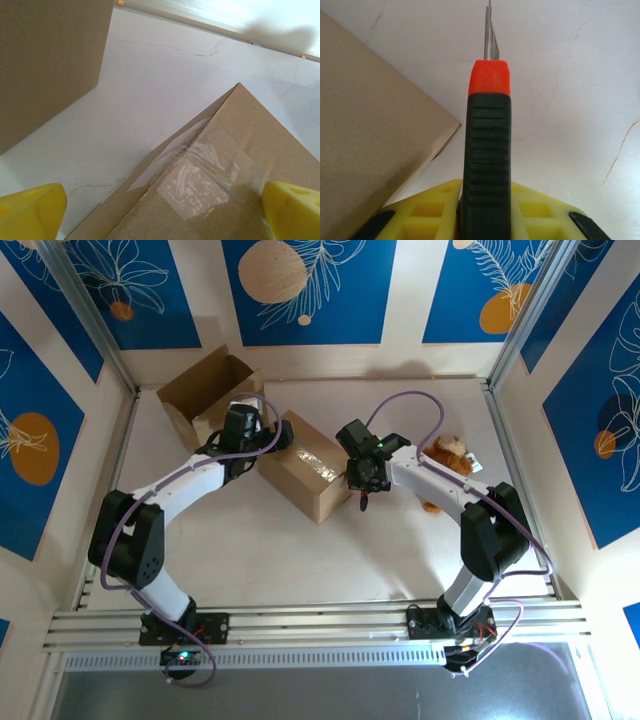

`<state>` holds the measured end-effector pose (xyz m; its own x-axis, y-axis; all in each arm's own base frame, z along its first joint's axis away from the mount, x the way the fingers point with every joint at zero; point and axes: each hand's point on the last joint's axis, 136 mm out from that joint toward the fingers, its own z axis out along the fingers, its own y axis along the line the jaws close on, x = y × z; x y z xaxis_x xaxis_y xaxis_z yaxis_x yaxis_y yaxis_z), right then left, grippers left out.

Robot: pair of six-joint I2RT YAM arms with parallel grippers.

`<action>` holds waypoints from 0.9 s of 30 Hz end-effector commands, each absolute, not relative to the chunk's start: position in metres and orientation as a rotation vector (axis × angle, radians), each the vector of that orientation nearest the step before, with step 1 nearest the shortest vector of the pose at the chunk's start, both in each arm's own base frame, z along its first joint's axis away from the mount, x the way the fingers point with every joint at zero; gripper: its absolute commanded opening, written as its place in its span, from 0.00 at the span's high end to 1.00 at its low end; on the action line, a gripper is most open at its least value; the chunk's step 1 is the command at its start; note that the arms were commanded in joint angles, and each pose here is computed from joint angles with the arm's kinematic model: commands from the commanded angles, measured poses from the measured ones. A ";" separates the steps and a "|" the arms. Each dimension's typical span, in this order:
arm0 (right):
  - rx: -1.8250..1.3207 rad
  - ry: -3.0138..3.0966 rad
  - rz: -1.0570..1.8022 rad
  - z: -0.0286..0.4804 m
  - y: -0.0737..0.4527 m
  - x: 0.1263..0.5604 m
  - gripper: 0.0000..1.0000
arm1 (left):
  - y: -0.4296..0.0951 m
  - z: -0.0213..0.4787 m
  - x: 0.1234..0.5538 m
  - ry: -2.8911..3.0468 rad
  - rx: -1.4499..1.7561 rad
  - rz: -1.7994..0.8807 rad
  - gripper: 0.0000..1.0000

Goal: Unpack the express box

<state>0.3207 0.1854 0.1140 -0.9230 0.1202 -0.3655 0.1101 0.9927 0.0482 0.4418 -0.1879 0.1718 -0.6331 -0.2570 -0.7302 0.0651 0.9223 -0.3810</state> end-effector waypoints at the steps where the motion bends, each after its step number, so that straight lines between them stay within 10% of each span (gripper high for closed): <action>1: 0.160 2.764 0.072 0.110 0.192 0.322 1.00 | -0.180 0.185 0.434 2.226 -0.106 -0.437 0.00; 27: 0.153 2.779 0.073 0.106 0.190 0.320 1.00 | -0.188 0.154 0.464 2.227 -0.085 -0.450 0.00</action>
